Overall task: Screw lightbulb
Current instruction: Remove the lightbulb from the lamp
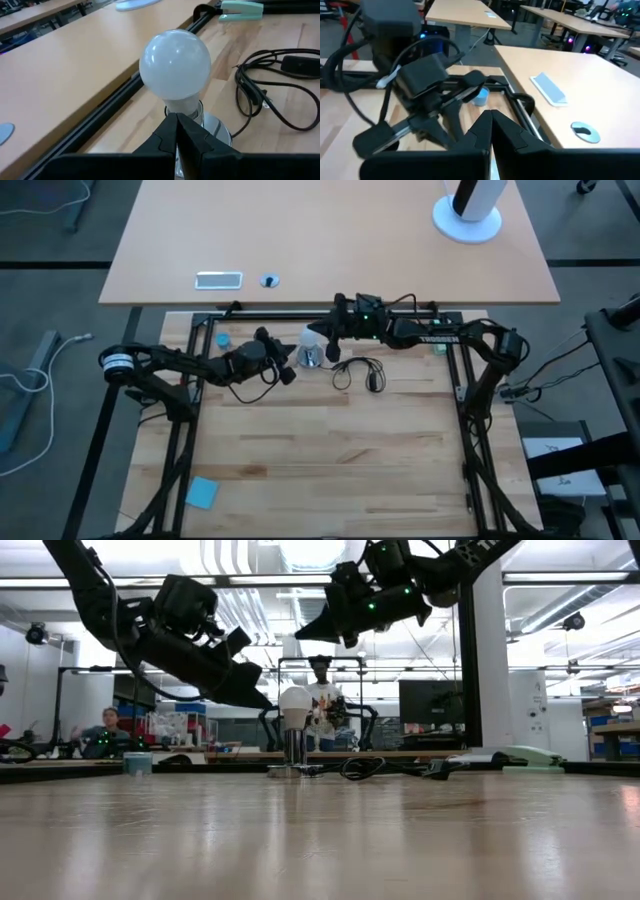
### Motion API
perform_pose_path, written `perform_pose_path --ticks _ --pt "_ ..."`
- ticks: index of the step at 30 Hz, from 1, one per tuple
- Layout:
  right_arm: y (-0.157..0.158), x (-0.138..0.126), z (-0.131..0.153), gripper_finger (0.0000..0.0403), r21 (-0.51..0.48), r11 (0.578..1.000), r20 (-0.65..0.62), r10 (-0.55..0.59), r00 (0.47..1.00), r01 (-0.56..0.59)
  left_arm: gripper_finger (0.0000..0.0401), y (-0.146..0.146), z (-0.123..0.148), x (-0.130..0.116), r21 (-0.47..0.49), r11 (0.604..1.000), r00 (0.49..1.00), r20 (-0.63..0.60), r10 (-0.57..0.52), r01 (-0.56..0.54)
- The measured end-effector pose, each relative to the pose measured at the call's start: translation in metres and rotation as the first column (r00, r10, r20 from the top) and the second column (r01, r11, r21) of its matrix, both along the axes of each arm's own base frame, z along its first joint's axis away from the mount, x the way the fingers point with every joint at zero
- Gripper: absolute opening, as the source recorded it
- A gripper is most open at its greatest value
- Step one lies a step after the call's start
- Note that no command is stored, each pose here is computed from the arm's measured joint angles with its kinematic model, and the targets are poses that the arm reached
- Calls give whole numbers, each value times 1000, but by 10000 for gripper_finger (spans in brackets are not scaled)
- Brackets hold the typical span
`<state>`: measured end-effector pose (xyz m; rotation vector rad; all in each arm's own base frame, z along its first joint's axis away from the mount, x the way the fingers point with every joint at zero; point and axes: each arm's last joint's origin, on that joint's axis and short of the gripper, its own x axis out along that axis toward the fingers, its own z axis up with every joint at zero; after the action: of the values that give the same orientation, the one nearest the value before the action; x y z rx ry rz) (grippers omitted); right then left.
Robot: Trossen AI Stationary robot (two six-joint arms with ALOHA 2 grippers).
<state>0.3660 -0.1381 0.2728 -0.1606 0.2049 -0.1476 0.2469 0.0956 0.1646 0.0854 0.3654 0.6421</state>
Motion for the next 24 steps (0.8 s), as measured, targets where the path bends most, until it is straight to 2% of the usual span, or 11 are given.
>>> perform_pose_path --ticks 6,9,13,24 --pt "1 -1 -6 2 -14 1000 -29 6 1000 -7 0 -1 -1 0 -12 999 1000 2 -30 30" --pt "0 -4 -9 2 -22 1000 -78 8 997 -10 0 -3 -1 1 -29 996 996 9 -86 87" --pt "-4 -8 -12 2 -35 999 -128 2 992 -6 0 -3 -1 1 -26 995 996 8 -92 92" --pt "-33 -19 -22 2 -61 997 -177 -64 982 54 0 8 12 6 128 990 997 -47 -60 66"
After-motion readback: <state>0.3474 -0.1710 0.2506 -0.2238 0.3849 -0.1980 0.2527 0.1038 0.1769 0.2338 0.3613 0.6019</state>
